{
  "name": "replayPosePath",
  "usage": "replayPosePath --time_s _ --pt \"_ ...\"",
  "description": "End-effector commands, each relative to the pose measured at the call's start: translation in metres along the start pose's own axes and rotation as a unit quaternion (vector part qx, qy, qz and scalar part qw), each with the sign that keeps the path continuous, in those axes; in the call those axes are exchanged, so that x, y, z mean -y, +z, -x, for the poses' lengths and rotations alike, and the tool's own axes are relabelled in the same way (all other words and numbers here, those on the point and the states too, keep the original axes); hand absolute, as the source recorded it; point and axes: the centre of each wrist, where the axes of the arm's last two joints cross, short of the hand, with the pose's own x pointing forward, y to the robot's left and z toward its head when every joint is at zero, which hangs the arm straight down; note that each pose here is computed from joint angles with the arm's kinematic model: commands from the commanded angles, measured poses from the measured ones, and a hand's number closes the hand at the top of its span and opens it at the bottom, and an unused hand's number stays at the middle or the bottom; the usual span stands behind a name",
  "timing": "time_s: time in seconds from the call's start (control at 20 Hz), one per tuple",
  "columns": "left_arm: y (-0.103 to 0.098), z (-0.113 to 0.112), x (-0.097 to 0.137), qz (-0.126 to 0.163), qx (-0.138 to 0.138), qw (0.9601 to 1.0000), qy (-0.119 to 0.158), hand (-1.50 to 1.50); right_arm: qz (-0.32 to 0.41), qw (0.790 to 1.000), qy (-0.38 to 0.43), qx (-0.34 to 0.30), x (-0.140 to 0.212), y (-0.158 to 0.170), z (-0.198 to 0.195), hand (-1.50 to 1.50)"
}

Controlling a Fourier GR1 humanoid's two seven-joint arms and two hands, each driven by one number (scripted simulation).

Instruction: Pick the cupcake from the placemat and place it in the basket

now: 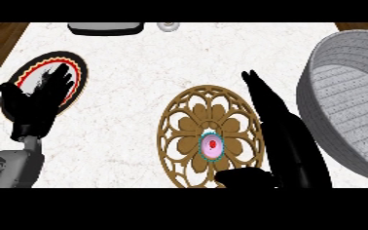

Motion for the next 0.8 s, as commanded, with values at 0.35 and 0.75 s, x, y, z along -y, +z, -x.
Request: replayPosePath --time_s 0.35,0.75 --pt "0.001 0.012 0.014 0.005 0.002 1.0000 0.001 0.00 -0.032 0.996 -0.004 -0.083 -0.057 -0.026 0.030 -1.50" --pt "-0.010 -0.011 0.020 0.003 0.008 1.0000 0.003 0.00 -0.055 0.994 0.021 -0.096 -0.067 -0.023 0.021 -1.50"
